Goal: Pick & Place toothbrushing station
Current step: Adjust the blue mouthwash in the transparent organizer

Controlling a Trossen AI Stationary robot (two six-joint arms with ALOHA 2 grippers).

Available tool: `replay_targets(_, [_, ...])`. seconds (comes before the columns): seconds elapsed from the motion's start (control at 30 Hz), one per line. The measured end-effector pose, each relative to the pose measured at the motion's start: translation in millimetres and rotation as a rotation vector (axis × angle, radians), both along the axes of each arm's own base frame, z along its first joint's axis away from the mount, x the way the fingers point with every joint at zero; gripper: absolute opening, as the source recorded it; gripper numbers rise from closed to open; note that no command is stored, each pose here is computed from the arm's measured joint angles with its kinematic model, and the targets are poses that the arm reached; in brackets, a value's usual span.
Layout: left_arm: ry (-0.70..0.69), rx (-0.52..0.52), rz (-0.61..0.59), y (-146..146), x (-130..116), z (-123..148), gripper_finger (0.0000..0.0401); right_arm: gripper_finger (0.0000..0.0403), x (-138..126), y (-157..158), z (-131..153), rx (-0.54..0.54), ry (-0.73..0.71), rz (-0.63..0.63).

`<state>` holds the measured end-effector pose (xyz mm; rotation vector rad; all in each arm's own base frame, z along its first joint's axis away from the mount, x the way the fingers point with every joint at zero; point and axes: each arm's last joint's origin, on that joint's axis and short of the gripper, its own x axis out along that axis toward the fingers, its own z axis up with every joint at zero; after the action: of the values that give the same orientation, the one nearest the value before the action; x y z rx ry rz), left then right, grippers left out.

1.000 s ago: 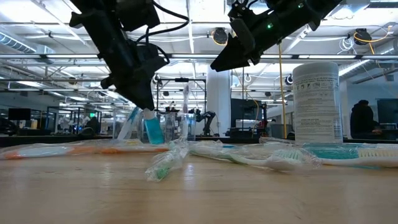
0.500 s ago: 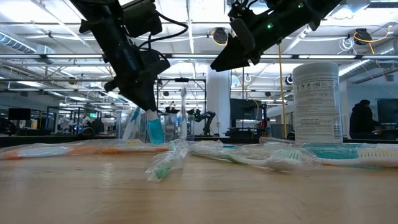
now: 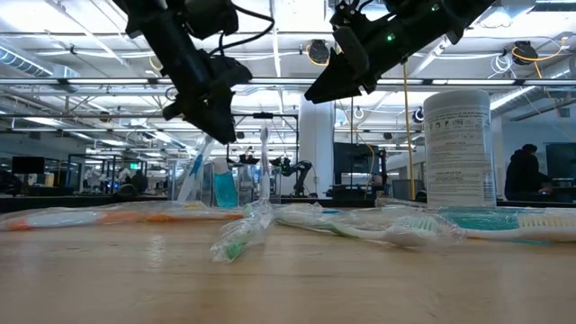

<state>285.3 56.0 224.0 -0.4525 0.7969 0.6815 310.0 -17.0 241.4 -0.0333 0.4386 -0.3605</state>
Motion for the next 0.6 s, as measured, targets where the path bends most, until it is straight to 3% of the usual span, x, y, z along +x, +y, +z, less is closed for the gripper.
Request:
replay_targets(0.37, [0.035,-0.008,0.009,2,-2,-4,0.0096,0.0171,0,0,0,0.0,0.0,0.0])
replay_targets(0.6, [0.041,0.009,0.047,12,-4,-4,0.0169,0.0171,0,0,0,0.0,0.0,0.0])
